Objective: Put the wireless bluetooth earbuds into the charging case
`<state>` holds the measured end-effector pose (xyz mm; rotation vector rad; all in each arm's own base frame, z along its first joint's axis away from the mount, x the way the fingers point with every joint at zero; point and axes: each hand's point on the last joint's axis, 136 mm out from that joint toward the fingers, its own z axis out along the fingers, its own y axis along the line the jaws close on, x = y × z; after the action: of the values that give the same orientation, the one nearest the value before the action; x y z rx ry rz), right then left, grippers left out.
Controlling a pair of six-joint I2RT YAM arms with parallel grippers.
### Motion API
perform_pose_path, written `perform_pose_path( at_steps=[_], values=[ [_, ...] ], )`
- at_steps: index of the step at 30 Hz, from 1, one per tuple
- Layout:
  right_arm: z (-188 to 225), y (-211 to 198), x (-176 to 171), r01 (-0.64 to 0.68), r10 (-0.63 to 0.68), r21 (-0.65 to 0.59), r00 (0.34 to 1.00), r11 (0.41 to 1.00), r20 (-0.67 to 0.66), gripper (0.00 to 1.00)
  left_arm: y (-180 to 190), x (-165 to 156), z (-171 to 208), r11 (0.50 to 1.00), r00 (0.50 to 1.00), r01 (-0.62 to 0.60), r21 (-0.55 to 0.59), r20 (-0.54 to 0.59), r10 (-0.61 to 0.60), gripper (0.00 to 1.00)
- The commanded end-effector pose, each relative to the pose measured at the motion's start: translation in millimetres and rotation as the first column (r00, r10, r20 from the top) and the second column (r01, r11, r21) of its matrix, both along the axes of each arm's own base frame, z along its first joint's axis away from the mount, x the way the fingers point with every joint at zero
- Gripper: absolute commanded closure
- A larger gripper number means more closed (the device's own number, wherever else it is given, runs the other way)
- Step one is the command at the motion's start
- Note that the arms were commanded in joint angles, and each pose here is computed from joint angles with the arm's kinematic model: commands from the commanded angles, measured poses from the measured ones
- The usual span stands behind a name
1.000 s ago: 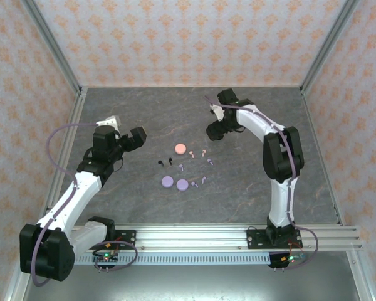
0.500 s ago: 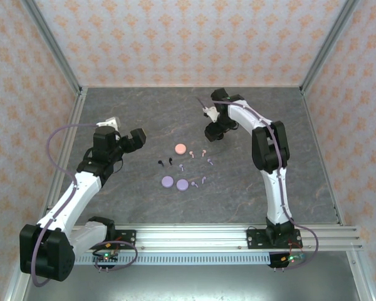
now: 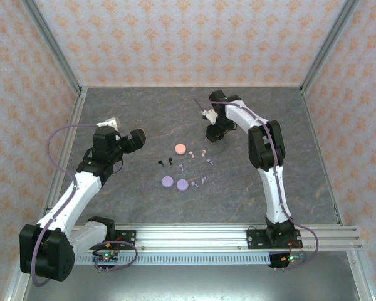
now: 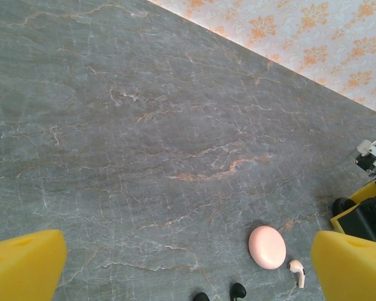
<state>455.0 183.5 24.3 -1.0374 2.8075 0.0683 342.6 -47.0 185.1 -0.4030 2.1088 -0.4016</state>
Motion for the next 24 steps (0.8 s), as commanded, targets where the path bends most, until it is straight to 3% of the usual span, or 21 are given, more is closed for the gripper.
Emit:
perform_pose_path(
  at_steps=[1, 8, 16, 19, 24],
  values=[
    [-7, -9, -6, -0.021, 0.019, -0.068, 0.999, 0.997, -0.028, 0.41, 1, 2, 10, 1.0, 1.0, -0.014, 0.01, 0.013, 0.014, 0.0],
    [35, -5, -1, -0.004, 0.004, -0.007, 0.995, 1.0, 0.096, 0.47, -1, 0, 16, 1.0, 1.0, -0.004, 0.009, 0.018, 0.004, 0.0],
    [131, 12, -23, -0.044, -0.031, 0.218, 0.944, 0.975, 0.329, 0.5, -28, 0, 48, 0.99, 0.99, 0.124, -0.072, 0.074, -0.119, 0.0],
    [167, 22, -44, -0.116, -0.026, 0.285, 0.892, 0.952, 0.451, 0.5, -47, -1, 67, 0.968, 0.973, 0.22, -0.118, 0.102, -0.208, 0.0],
    [230, 39, -94, -0.282, -0.022, 0.339, 0.74, 0.898, 0.672, 0.51, -83, -12, 101, 0.906, 0.918, 0.392, -0.157, 0.127, -0.375, 0.04]
  ],
)
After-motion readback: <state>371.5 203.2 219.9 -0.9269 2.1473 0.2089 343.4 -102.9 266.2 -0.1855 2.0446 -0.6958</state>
